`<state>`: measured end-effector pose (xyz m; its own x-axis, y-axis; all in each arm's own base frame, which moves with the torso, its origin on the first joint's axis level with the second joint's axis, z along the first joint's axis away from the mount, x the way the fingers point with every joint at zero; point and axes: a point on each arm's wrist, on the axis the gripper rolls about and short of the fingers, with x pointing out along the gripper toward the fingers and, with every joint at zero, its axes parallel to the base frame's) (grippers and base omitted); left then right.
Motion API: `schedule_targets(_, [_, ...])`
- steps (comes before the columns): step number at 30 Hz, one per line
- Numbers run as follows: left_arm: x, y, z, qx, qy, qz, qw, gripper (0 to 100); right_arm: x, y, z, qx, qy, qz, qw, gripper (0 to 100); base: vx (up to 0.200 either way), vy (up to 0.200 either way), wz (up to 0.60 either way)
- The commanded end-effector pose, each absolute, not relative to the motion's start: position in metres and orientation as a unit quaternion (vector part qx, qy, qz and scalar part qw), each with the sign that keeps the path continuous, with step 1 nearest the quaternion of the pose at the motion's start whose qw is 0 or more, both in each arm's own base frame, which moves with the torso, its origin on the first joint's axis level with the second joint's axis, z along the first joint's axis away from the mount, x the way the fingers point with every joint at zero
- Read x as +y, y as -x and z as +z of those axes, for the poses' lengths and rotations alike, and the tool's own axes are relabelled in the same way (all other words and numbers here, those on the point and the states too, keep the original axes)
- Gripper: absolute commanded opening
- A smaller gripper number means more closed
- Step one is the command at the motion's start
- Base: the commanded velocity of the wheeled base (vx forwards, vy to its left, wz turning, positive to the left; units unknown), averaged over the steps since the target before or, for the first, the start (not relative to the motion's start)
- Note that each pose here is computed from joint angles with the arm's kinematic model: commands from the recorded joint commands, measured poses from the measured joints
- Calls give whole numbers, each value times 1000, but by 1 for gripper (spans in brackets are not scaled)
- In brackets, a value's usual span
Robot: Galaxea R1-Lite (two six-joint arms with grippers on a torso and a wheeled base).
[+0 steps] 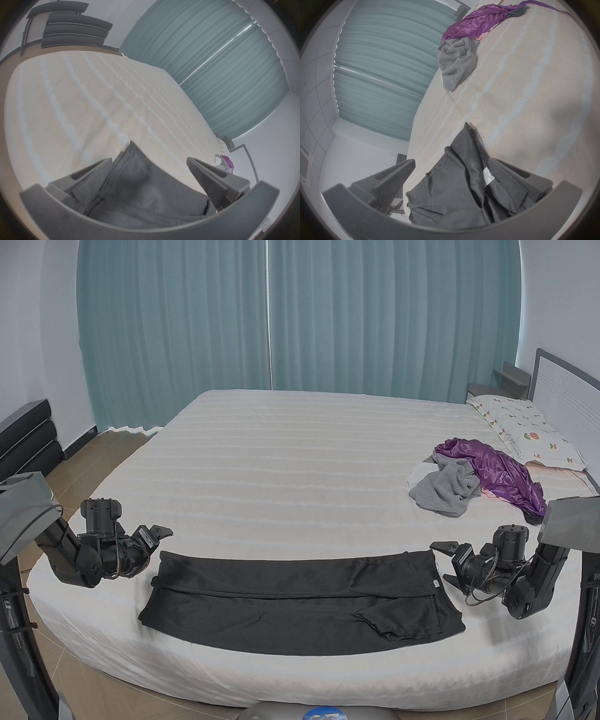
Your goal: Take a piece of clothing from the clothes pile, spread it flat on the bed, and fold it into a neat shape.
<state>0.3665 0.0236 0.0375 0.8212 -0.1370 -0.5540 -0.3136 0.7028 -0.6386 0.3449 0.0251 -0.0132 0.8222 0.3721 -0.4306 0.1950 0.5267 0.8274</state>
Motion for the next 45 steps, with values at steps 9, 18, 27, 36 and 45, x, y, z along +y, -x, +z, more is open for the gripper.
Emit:
schedule_targets(9, [26,-404,-17,300,375,56,875,100,28,-346,-20,301,-483,54,821,100,0,0,0])
schedule_targets(18, [29,-411,2,222,400,85,885,100,28,-346,-21,302,-483,53,820,100,0,0,0])
schedule_targets(27, [-14,-408,22,203,436,40,876,100,28,-347,-21,302,-483,54,820,100,0,0,0])
schedule_targets(36, [-33,-408,0,235,426,30,873,100,30,-346,-22,304,-481,55,820,100,0,0,0])
schedule_targets(45, [-24,-409,-19,251,406,47,878,100,30,-346,-22,304,-481,56,820,100,0,0,0])
